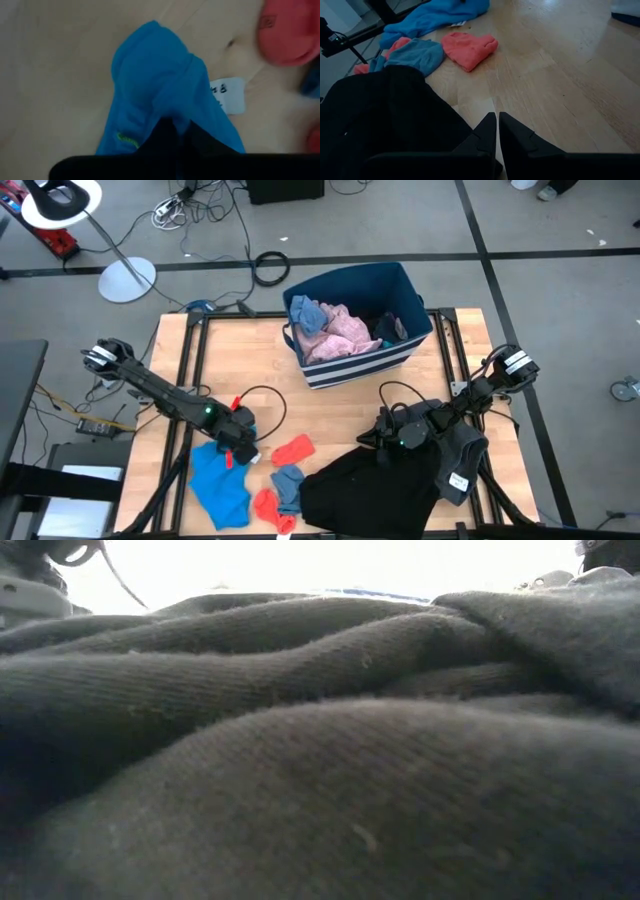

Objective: Sort clothes
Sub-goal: Put the blue shorts in the blue laundry bin organizer

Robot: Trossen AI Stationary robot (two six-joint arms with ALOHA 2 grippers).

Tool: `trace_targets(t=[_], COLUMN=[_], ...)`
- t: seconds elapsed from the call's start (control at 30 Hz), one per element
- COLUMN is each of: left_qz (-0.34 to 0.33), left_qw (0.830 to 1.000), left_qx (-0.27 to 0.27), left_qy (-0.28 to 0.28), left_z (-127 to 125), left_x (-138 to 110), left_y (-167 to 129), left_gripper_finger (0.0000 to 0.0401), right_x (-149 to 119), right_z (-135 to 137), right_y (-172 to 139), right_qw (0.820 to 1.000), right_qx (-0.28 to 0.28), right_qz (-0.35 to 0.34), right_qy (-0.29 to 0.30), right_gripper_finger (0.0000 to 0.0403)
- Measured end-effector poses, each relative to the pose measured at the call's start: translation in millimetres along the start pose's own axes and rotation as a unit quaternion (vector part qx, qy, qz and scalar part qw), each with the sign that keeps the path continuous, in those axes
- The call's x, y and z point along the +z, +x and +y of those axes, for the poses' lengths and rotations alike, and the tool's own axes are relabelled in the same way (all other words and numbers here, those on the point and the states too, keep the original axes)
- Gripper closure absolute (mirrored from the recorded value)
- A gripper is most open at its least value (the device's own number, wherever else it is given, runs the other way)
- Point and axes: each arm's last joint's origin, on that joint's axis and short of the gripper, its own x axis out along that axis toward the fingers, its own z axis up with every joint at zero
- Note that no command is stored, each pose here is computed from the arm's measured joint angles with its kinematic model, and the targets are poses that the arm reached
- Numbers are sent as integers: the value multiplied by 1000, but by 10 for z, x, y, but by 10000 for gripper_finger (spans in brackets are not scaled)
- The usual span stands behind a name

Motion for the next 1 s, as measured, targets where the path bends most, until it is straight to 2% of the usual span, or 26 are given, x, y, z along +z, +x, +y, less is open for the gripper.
trace_targets(t=[0.2,0.5,0.73,1.0], left_qz=[-50,-145,-258,-382], left_qw=[998,984,956,908], left_qx=[7,72,88,100], left_qy=[36,76,105,136], left_z=[-141,-296,-366,-374], left_x=[89,230,329,402], left_y=[-279,-1093,-1719,-2333], left_gripper_finger=[400,400,400,401], right_x=[0,0,0,0], right_z=[0,-1,-1,-1], right_y=[0,0,0,0], right_qw=[1000,1000,1000,1000], right_qx=[0,0,0,0], right_qz=[0,0,0,0], right_qy=[0,0,0,0], right_gripper_finger=[379,379,379,379])
